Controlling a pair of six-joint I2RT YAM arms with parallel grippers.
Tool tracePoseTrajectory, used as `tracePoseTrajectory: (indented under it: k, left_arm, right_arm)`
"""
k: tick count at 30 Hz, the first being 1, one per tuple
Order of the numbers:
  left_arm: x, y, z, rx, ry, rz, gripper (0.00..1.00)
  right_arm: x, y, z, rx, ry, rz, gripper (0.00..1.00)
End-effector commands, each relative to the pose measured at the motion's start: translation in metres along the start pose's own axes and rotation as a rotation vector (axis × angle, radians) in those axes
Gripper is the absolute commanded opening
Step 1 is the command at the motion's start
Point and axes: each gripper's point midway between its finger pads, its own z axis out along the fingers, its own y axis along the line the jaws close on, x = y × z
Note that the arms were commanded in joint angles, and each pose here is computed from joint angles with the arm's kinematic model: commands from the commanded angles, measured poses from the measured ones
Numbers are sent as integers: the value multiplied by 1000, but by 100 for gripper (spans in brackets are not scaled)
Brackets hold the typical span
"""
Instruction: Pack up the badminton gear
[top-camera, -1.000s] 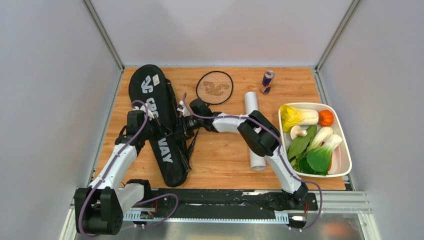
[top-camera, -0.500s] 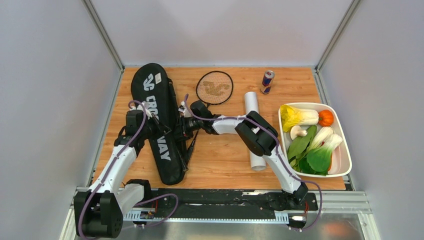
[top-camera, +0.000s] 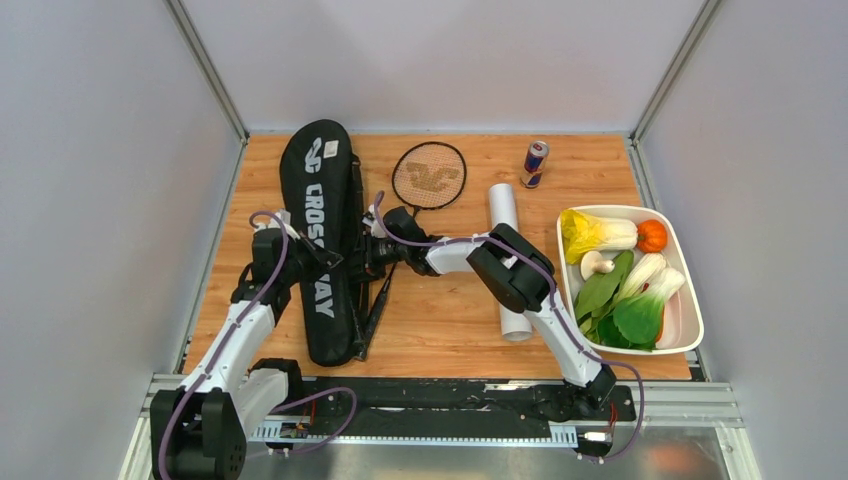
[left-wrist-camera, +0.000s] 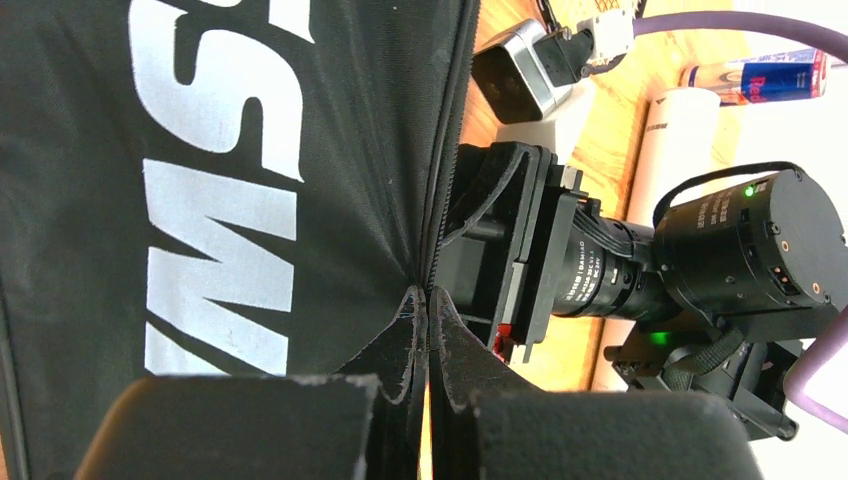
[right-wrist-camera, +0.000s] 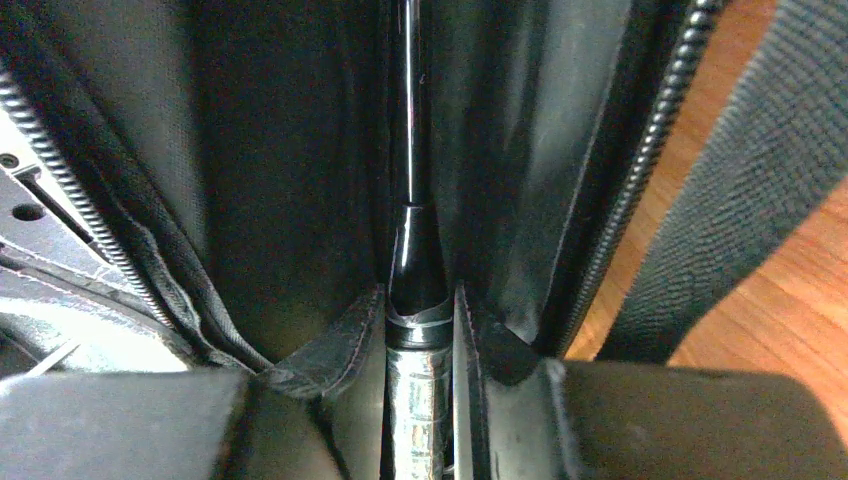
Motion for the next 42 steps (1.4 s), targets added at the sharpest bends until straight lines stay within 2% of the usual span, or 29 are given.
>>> tracePoseTrajectory:
  k: [1,4,9,12,16,26,29,31,35,42]
  left_arm:
    - [11,-7,-6,24,55,-4,0]
    - [6,1,-5,-27,44,34,0]
    - [2,6,-2,-58,41,54,0]
    - [0,5,1,-54,39,54,0]
    - [0,3,3,-49,45,52,0]
    - [2,2,4,-35,51,33,0]
    - [5,1,4,-19,53,13,0]
    - [7,0,3,-14,50,1,0]
    - [6,2,-3,-18,21,-17,0]
    - [-8,-4,-20,-17,-80,-36,0]
  right_arm:
    - [-43,5,-2,27,-183,-8,19]
    - [-30,12,-9,29,-136,-70,34]
    - [0,17,-28,43,-56,-151,44]
    - [20,13,-34,50,2,-160,56]
    - [42,10,-37,55,52,-171,57]
    - [73,0,-13,115,44,-131,47]
    - [74,5,-3,72,37,-121,44]
    - [73,9,1,40,28,-107,35]
    - [60,23,2,-40,-31,-82,10]
    - [51,42,9,-153,-45,-62,6]
